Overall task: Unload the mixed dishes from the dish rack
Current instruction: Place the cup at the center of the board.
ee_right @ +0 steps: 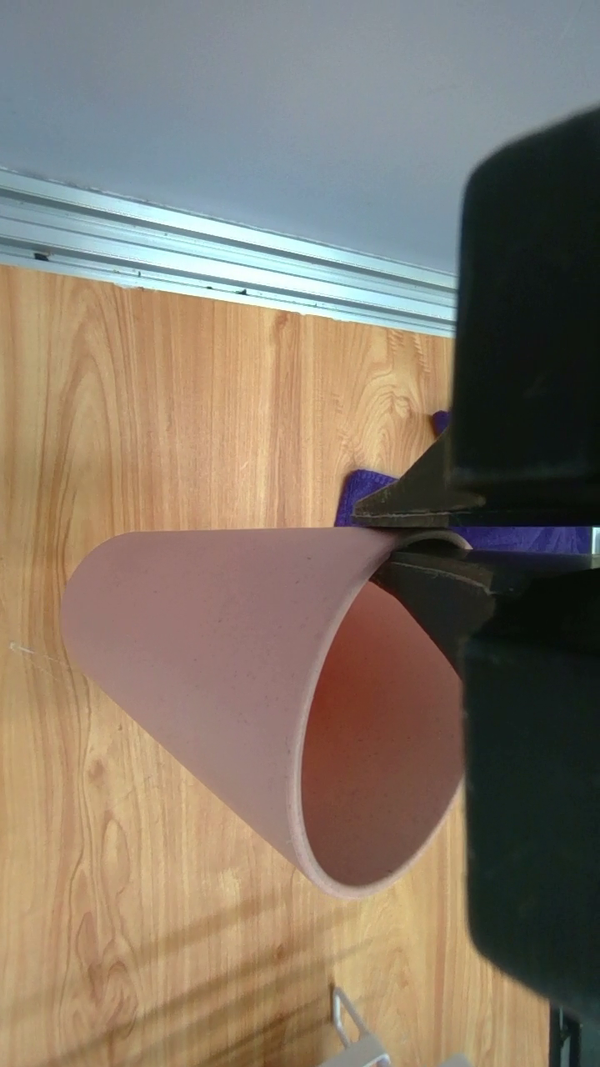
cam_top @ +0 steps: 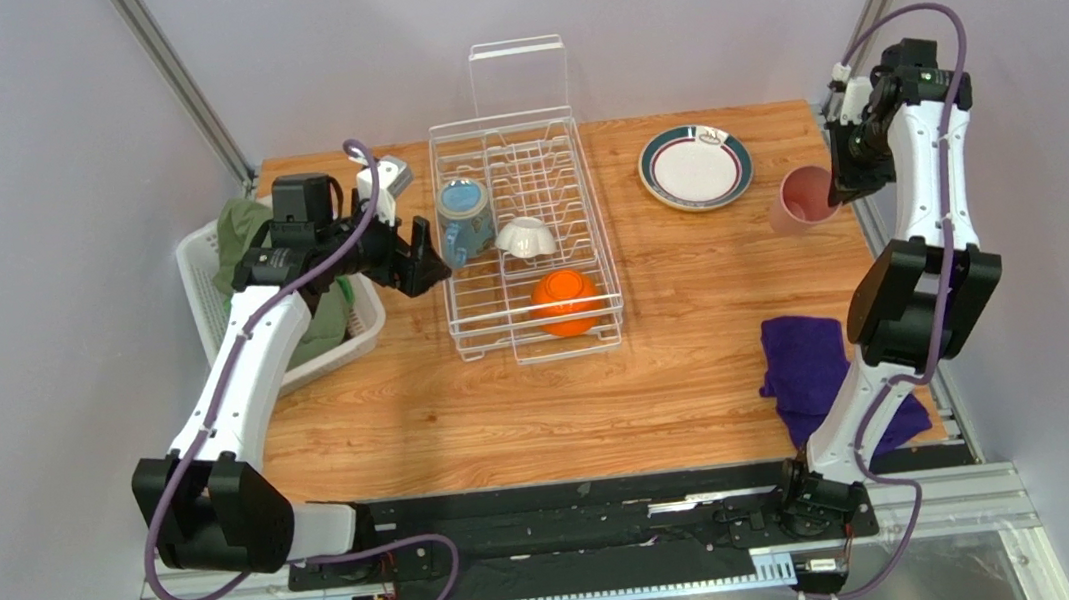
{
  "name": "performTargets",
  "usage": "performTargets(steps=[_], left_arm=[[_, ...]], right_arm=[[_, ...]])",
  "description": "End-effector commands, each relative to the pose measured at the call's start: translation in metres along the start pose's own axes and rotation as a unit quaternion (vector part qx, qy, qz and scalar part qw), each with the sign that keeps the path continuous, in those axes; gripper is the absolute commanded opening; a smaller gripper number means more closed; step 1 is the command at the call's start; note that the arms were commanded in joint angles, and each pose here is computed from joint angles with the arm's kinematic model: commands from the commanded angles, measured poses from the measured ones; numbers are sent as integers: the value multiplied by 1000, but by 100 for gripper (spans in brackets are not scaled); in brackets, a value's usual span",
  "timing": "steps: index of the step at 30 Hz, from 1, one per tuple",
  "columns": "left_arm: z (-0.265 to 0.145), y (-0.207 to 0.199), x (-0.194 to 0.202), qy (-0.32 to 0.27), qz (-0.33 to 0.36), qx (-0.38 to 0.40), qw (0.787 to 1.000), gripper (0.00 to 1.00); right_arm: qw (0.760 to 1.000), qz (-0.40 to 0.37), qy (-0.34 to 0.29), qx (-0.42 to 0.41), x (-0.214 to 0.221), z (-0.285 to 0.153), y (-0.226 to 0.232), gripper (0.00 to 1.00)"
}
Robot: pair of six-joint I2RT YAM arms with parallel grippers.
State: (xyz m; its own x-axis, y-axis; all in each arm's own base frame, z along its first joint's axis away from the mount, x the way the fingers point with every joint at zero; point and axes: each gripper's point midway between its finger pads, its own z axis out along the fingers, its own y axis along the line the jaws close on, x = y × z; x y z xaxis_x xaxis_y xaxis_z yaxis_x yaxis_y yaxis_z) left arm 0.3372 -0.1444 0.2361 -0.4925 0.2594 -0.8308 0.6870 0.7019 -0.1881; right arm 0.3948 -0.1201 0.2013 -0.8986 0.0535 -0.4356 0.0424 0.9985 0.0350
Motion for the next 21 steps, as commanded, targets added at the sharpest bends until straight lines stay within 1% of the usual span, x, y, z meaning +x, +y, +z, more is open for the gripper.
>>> performTargets(steps=[1, 8, 15, 20, 21], left_arm=[[-11, -1, -13, -13, 35, -5, 999, 94], [-14, -4, -13, -14, 38, -2, 999, 94], [-14, -5, -11, -11, 35, 1, 999, 94], [-14, -6, -9, -9, 34, 4, 999, 94], [-13, -6, -9, -9, 34, 4, 999, 94]], right_arm=[[999, -24, 24, 11, 6, 3, -8, 0], [998, -27, 58, 14, 12, 24, -16, 0], [997, -25, 66, 10, 11, 37, -17, 0], [997, -24, 78, 10, 12, 45, -19, 7], [996, -24, 80, 9, 12, 47, -20, 11]])
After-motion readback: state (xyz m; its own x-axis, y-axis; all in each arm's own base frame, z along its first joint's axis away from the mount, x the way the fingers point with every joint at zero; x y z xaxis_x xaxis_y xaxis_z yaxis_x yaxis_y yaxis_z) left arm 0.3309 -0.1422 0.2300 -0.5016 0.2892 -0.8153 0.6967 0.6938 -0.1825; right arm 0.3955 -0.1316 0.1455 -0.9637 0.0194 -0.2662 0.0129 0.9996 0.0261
